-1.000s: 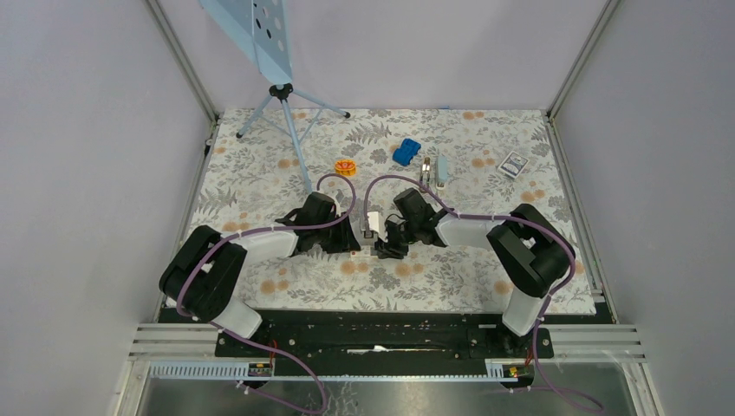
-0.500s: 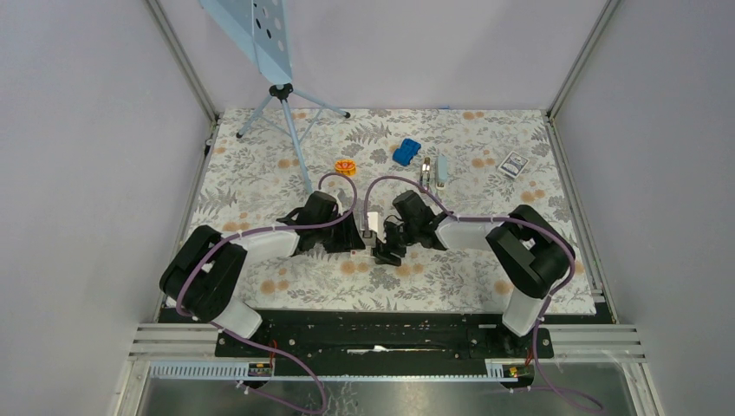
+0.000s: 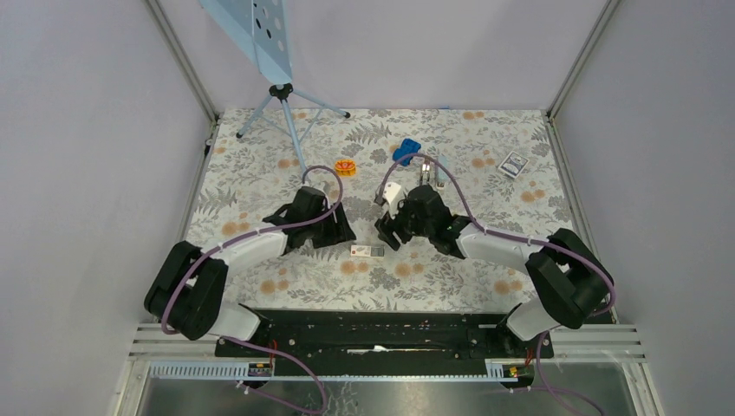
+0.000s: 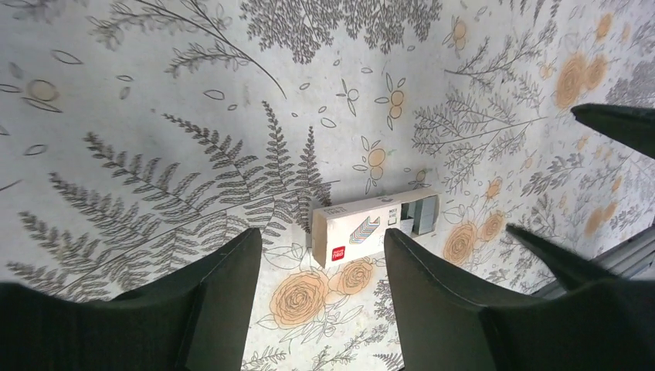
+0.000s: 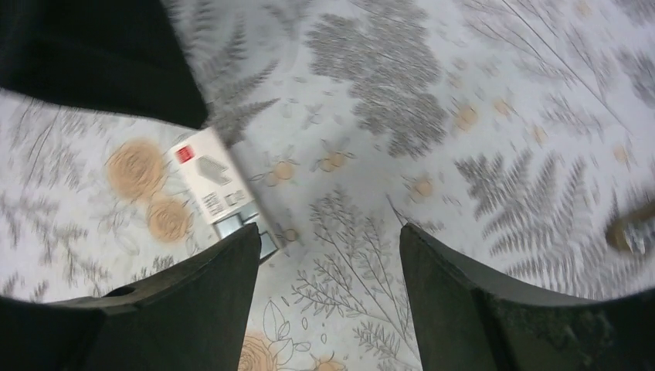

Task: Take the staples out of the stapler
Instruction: Close the staple box at the center of the board.

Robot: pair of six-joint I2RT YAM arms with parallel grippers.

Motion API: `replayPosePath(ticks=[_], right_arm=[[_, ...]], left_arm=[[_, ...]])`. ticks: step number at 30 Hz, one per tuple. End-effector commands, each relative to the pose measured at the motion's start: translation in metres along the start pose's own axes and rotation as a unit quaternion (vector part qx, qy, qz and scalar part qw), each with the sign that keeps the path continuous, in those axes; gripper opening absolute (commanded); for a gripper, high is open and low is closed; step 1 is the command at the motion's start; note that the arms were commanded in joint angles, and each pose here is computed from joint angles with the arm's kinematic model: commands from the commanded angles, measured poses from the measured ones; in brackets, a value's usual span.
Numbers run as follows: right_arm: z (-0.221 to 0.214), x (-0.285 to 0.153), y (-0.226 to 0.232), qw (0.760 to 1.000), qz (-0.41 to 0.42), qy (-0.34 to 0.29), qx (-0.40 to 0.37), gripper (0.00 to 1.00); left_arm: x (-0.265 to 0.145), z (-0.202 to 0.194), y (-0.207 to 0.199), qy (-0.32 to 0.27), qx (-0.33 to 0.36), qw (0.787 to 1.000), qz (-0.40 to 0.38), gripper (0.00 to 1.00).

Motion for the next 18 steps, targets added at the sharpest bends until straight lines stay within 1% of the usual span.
replayPosePath(ticks=[1, 3, 4, 6, 7, 9, 12, 16, 18], right_arm=[[0.023, -0.021, -0.024, 0.968, -0.171, -0.041, 0.181, 0.74], [0.025, -0.032, -0.031, 0.946, -0.225, -0.042, 0.23, 0.76], [0.025, -0.038, -0.036, 0.934, -0.251, -0.041, 0.252, 0.81], [0.015, -0.052, -0.047, 0.906, -0.314, -0.03, 0.284, 0.98], [0.01, -0.058, -0.051, 0.895, -0.33, -0.03, 0.298, 0.99], [0.001, -0.064, -0.055, 0.883, -0.336, -0.039, 0.325, 0.99], [-0.005, -0.07, -0.057, 0.876, -0.315, -0.051, 0.361, 1.0], [-0.012, -0.068, -0.051, 0.885, -0.282, -0.028, 0.37, 0.99], [-0.013, -0.065, -0.046, 0.889, -0.264, -0.012, 0.375, 0.88]], left_arm=[[-0.016, 0.018, 0.004, -0.041, 0.001, 0.999, 0.017, 0.65], [-0.02, 0.02, 0.009, -0.045, -0.003, 0.999, 0.024, 0.65], [-0.021, 0.021, 0.011, -0.046, -0.006, 0.999, 0.028, 0.66], [-0.026, 0.025, 0.016, -0.055, -0.014, 0.998, 0.035, 0.68], [-0.028, 0.028, 0.019, -0.06, -0.02, 0.997, 0.038, 0.69], [-0.031, 0.031, 0.021, -0.066, -0.023, 0.997, 0.041, 0.71], [-0.035, 0.035, 0.022, -0.073, -0.023, 0.996, 0.047, 0.73], [-0.035, 0.034, 0.023, -0.071, -0.018, 0.996, 0.048, 0.74], [-0.032, 0.031, 0.022, -0.062, -0.012, 0.997, 0.036, 0.74]])
Point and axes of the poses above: each gripper's point midway between its finger pads, its own x axis out along the fingers, its own y axis along the line the jaws close on, z = x × y, the point moved 6 cm from there along -x, back along the fingers, and after that the axes turned 12 degrees about x, right-handed, at the moved point
